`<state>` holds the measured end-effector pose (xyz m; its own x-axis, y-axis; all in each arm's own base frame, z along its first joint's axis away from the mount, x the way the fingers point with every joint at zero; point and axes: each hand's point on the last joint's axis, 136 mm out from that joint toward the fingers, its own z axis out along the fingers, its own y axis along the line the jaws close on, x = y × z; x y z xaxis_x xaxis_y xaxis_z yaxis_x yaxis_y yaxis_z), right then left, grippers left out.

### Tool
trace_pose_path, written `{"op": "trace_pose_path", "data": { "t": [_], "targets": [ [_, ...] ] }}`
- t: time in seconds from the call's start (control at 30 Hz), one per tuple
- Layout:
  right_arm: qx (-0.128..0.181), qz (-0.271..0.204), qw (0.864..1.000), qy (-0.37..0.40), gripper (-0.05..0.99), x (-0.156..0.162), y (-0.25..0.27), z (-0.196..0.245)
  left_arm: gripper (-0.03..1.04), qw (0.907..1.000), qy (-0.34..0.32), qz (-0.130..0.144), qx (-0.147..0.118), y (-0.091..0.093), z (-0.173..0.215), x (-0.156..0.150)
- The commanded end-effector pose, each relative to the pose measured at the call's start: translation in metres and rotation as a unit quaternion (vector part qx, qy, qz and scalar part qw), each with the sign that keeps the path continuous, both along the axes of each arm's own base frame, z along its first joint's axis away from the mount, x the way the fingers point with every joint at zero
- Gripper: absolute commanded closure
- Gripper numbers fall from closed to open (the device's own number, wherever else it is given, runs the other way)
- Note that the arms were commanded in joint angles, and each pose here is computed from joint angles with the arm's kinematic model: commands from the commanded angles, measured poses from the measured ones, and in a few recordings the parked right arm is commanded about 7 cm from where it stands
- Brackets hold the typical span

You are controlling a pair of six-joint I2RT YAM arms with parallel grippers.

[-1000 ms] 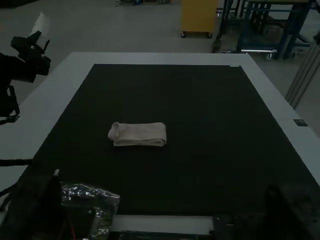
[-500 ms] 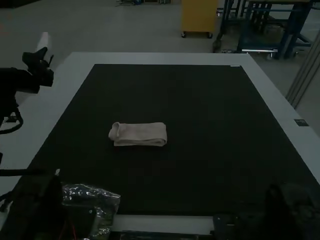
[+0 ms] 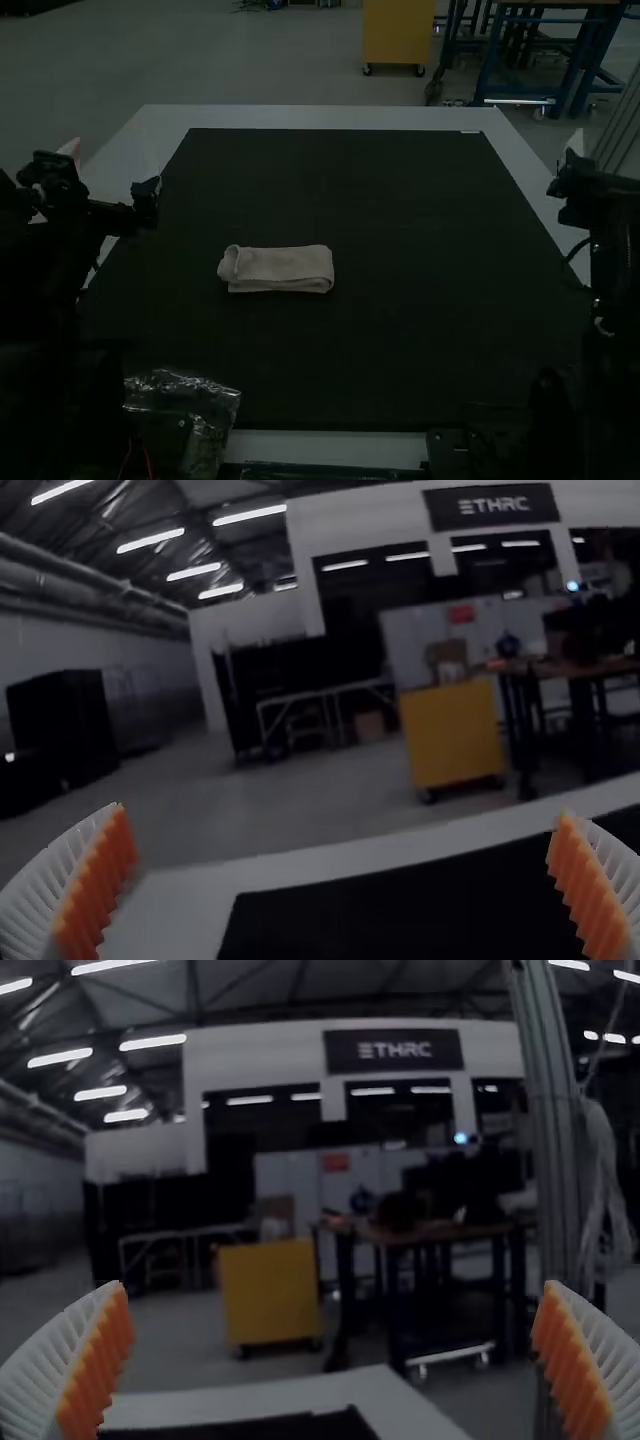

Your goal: Fold the towel.

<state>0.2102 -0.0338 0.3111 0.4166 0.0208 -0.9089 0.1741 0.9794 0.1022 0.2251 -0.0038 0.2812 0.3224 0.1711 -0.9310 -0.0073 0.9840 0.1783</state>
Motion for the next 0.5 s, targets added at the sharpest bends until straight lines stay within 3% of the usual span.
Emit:
{"op": "trace_pose_path", "data": {
  "t": [0.0, 0.07, 0.13, 0.23, 0.33, 0.47],
  "targets": [
    [-0.001, -0.051, 0.998, 0.023, 0.02, 0.006, -0.015, -0.029, 0.04, 0.9987, 0.011, 0.049, -0.006, 0.017, -0.018, 0.006],
    [-0.02, -0.059, 0.997, 0.042, 0.02, 0.013, -0.015, -0.051, 0.04, 0.9936, 0.035, 0.104, -0.023, 0.038, -0.04, 0.01],
    [-0.038, -0.061, 0.993, 0.092, 0.02, 0.021, -0.014, -0.073, 0.04, 0.9913, 0.068, 0.11, -0.026, 0.039, -0.063, 0.015],
    [-0.03, -0.04, 0.985, 0.162, 0.02, 0.029, -0.009, -0.109, 0.04, 0.986, 0.082, 0.136, -0.051, 0.051, -0.071, 0.014],
    [-0.014, -0.022, 0.972, 0.232, 0.02, 0.032, -0.006, -0.146, 0.04, 0.98, 0.128, 0.136, -0.068, 0.052, -0.094, 0.016],
    [-0.017, -0.01, 0.973, 0.232, 0.02, 0.032, -0.002, -0.146, 0.04, 0.9779, 0.14, 0.135, -0.076, 0.052, -0.101, 0.016]
  ]
}}
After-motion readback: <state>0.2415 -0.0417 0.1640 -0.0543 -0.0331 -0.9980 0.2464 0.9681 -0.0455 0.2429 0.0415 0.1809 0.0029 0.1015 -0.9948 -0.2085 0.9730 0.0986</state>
